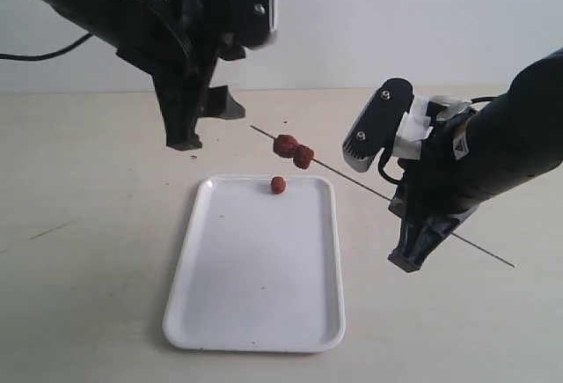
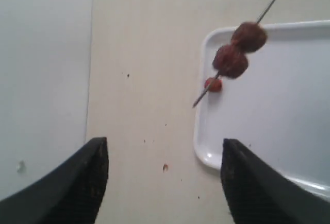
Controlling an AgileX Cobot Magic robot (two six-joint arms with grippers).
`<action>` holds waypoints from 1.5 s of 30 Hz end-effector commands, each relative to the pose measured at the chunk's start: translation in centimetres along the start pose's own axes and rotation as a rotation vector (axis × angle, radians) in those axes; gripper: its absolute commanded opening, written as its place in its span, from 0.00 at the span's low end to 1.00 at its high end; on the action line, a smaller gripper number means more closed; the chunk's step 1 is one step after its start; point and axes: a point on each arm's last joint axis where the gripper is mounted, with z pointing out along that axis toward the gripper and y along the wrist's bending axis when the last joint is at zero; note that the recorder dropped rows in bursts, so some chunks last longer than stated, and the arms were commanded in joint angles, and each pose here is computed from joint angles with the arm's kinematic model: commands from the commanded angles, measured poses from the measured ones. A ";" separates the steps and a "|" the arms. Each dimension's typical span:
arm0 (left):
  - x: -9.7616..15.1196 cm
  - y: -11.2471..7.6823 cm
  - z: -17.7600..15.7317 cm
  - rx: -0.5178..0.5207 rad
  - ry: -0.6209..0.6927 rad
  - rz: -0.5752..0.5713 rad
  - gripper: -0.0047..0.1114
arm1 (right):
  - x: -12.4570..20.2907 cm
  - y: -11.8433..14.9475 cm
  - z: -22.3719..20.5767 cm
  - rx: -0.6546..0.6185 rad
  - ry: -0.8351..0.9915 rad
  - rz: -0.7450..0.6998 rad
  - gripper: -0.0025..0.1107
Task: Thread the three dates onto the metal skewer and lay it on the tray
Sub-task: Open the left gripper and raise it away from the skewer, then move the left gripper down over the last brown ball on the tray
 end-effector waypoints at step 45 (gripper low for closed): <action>3.4 1.1 16.9 0.253 0.317 -1.346 0.57 | 1.7 -3.6 -1.0 0.407 0.144 0.263 0.02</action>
